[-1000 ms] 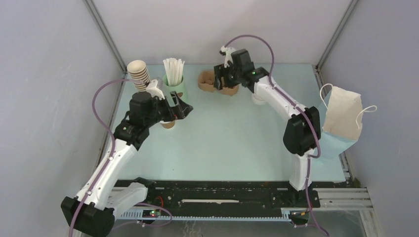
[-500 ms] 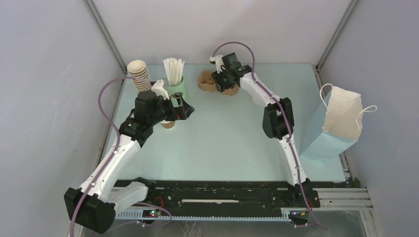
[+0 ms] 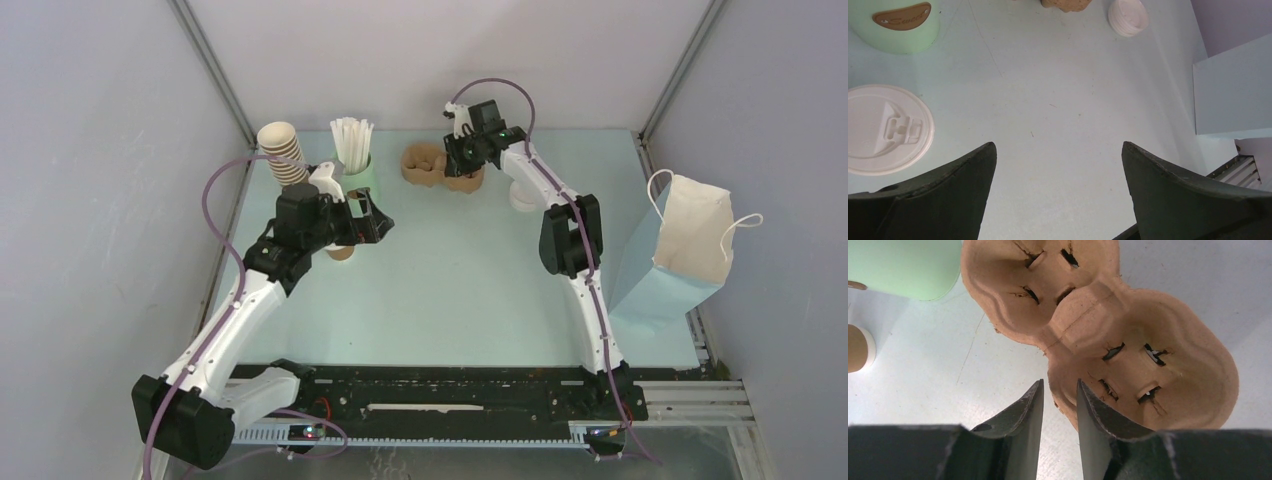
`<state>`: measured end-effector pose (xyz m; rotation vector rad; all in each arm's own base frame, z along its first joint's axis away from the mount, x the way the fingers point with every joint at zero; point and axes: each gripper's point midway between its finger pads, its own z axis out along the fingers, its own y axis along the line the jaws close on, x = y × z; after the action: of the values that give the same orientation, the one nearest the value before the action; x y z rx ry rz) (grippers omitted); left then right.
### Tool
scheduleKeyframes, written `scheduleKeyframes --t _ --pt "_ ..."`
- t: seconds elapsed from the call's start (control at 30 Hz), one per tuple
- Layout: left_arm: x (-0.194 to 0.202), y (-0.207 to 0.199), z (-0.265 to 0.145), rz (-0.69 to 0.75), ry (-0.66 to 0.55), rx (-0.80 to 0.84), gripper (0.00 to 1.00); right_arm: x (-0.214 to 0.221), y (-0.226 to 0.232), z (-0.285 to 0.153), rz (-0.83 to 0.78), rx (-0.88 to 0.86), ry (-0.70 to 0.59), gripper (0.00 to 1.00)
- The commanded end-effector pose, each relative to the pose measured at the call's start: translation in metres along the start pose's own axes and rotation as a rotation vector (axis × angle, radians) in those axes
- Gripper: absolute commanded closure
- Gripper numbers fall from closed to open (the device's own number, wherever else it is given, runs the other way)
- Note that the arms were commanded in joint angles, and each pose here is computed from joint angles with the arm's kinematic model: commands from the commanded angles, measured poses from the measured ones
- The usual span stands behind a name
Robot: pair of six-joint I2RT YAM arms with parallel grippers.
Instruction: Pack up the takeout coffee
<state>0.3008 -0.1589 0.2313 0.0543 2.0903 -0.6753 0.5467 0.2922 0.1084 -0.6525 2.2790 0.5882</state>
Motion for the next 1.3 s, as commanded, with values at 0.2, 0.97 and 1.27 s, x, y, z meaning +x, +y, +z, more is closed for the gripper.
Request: scheduleKeyframes --t 0.2,0.97,1.27 --pt "0.002 -0.001 0.0 0.028 -0.004 0.014 0.0 -0.013 0.0 0.008 0.018 -0.014 -0.053 0.61" --pt "-0.001 -0.002 -0.002 0.032 -0.016 0.018 0.0 -0.059 0.021 -0.047 -0.034 -0.046 -0.148 1.0" --pt "0.0 -0.002 -0.002 0.031 -0.015 0.016 0.0 -0.059 0.022 -0.063 -0.168 0.036 -0.131 1.0"
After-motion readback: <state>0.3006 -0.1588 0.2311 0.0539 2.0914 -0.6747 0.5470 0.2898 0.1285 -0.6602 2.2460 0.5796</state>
